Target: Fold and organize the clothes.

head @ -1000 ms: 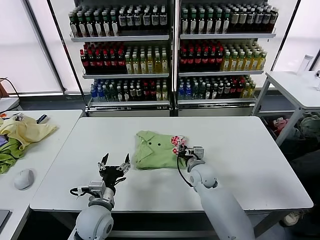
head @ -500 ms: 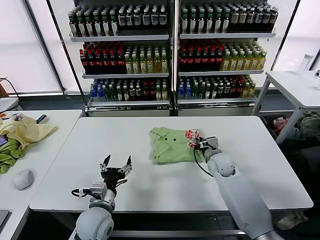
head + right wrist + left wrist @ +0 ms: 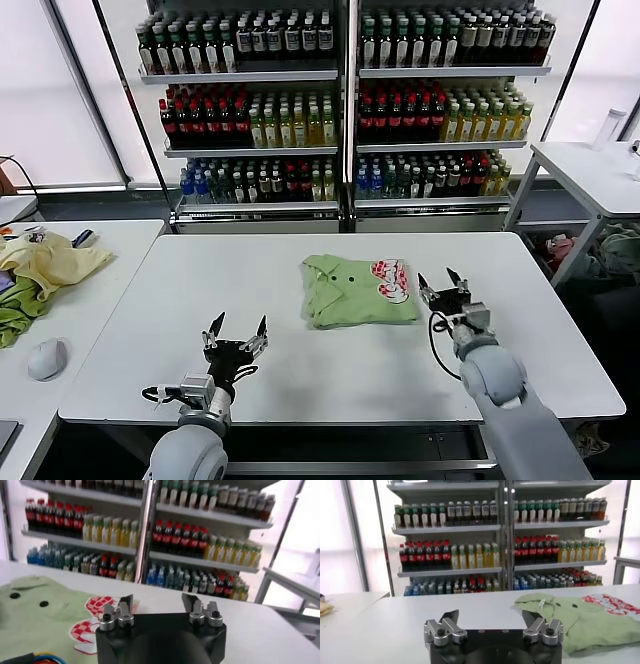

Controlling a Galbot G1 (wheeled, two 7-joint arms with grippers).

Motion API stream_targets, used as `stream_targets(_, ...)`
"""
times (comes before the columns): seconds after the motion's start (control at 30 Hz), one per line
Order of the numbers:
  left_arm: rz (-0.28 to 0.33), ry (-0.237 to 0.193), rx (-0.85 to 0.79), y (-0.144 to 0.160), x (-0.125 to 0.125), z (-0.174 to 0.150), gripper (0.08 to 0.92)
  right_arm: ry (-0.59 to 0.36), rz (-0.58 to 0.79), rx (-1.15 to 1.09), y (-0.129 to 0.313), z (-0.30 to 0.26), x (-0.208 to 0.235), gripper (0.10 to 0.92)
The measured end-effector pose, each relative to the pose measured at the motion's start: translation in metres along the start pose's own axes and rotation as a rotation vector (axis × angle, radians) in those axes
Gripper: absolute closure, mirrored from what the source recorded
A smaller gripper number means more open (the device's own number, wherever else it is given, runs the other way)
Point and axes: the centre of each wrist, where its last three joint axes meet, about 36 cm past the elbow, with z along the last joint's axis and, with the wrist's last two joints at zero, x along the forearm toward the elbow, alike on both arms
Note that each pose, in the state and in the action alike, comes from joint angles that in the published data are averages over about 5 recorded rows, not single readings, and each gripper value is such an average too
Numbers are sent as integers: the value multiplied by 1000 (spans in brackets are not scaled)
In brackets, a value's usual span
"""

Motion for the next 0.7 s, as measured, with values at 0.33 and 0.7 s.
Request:
stream_targets(0.33, 31, -26, 12, -6, 22, -2, 177, -82, 40, -17, -9, 8, 89, 200)
stream_targets(0.7, 48, -38, 8, -8, 46, -5, 177, -120, 89, -7, -8, 0, 132, 200)
